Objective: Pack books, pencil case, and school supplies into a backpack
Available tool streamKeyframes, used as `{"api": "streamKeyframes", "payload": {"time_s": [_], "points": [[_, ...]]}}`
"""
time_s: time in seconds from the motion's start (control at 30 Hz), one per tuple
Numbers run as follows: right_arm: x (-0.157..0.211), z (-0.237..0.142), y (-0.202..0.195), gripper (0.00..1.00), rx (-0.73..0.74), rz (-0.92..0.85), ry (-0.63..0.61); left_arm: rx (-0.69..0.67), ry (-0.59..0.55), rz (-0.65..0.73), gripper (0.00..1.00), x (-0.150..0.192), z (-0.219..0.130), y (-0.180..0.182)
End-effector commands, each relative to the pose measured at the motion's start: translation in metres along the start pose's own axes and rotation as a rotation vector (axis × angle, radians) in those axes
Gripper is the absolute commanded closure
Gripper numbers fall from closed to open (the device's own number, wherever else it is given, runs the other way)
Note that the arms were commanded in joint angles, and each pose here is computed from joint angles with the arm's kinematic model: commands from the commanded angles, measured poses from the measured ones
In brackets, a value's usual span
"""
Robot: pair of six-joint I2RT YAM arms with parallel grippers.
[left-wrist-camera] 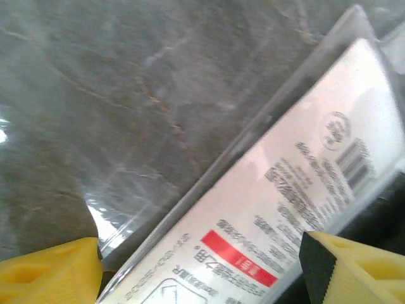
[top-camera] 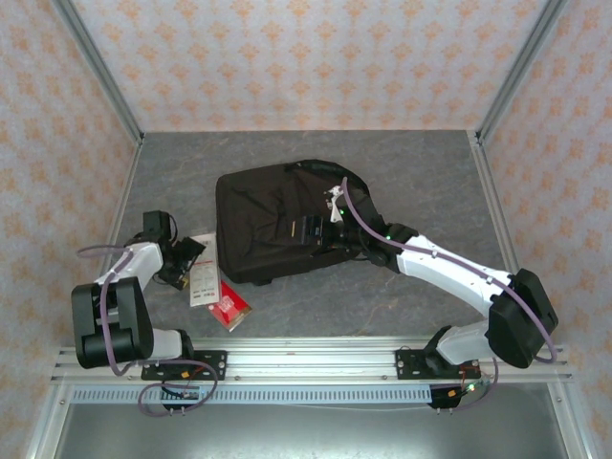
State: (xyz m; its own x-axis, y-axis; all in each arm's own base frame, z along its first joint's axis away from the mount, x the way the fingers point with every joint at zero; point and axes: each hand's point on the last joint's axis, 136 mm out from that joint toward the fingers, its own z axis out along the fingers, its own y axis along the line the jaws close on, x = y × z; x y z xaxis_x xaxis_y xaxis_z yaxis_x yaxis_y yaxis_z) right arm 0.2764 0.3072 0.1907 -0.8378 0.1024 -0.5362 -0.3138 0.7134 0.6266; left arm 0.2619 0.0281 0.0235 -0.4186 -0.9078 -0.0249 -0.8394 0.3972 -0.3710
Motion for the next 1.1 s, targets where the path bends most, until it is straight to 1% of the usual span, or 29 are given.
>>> {"api": "streamKeyframes", "payload": {"time_s": [0.0,0.1,0.2,0.53,0.63,0.8,0.9,0.93,0.97,1.0,1.03,1.07], "points": [[-0.003,0.003,0.001,0.15,-0.015,0.024,-0.012,0.477,0.259,0.102,0.22,0.053,-0.011,-0.098],[-0.004,0.006,-0.001,0.15,-0.01,0.035,-0.011,0.51,0.304,0.127,0.24,0.066,-0.012,-0.105],[-0.005,0.008,0.0,0.15,-0.011,0.045,-0.01,0.519,0.318,0.135,0.29,0.071,-0.015,-0.104],[-0.003,0.016,-0.009,0.16,0.026,0.071,-0.007,0.615,0.261,0.193,0.42,0.073,-0.056,-0.118],[-0.005,0.016,-0.011,0.16,0.042,0.076,-0.017,0.63,0.267,0.197,0.46,0.077,-0.056,-0.121],[-0.009,0.017,-0.01,0.17,0.041,0.091,-0.023,0.621,0.305,0.193,0.57,0.09,-0.038,-0.119],[-0.012,0.017,-0.01,0.17,0.048,0.097,-0.031,0.598,0.306,0.209,0.63,0.095,-0.031,-0.116],[-0.012,0.016,-0.011,0.17,0.051,0.096,-0.033,0.582,0.301,0.218,0.67,0.095,-0.029,-0.114],[-0.013,0.015,-0.012,0.17,0.06,0.094,-0.035,0.552,0.278,0.233,0.73,0.092,-0.029,-0.109],[-0.013,0.014,-0.013,0.18,0.069,0.089,-0.036,0.508,0.244,0.251,0.77,0.088,-0.03,-0.103],[-0.012,0.014,-0.013,0.19,0.073,0.081,-0.03,0.429,0.202,0.261,0.78,0.083,-0.033,-0.09],[-0.011,0.013,-0.007,0.2,0.044,0.062,-0.013,0.378,0.142,0.282,0.75,0.075,-0.041,-0.083]]}}
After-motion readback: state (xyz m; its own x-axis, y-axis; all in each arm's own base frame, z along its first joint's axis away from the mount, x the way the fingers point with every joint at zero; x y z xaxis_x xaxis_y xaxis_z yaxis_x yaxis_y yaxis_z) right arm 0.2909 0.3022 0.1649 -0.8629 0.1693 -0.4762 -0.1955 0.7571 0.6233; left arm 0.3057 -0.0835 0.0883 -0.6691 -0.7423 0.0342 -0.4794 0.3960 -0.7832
